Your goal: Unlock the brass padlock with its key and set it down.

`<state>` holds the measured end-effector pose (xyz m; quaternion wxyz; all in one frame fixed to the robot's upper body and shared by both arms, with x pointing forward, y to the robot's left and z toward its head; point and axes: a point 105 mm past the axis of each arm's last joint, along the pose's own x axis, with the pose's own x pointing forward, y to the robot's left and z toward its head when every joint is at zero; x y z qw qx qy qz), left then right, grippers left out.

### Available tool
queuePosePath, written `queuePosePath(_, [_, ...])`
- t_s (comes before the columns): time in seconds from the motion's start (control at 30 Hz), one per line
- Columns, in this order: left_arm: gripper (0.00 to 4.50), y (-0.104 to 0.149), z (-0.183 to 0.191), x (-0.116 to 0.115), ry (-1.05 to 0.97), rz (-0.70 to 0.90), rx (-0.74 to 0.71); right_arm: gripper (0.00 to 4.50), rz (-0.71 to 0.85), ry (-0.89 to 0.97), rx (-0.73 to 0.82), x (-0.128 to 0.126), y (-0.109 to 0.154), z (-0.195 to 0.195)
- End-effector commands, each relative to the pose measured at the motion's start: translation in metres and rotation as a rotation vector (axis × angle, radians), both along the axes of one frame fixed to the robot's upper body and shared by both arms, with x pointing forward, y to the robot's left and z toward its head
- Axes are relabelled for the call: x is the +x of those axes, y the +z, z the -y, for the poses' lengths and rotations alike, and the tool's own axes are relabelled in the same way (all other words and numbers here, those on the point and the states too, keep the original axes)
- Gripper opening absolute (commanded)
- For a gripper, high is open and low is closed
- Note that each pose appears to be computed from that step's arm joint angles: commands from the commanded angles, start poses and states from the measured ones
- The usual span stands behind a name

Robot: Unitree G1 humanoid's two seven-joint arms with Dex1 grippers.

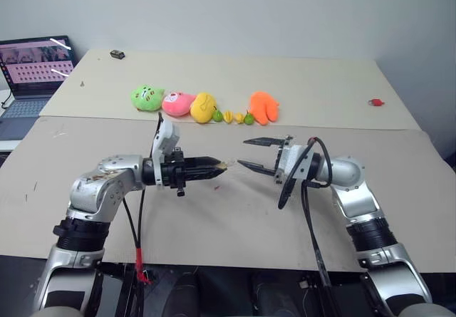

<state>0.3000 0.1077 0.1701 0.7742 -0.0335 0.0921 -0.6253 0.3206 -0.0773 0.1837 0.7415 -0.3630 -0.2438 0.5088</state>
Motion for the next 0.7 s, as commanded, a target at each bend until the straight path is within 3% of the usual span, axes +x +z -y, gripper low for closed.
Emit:
queuePosePath(0.03, [0.83,0.008,0.0,-0.001,-0.031,0.03,0.009,2.4,0.077,0.014,0.025,-0.003,0.017,-0.002])
queuePosePath(0.27, [0.83,0.009,0.002,-0.002,-0.066,0.003,0.012,2.4,0.138,0.143,-0.045,-0.029,0.015,-0.018])
queuePosePath(0.4, [0.83,0.016,0.003,0.001,-0.072,-0.037,-0.01,2.4,0.258,0.216,-0.126,-0.042,0.01,-0.027])
queuePosePath(0.7, [0.83,0.022,0.007,-0.003,-0.103,-0.098,-0.032,2.4,0.408,0.216,-0.132,-0.035,0.017,-0.031])
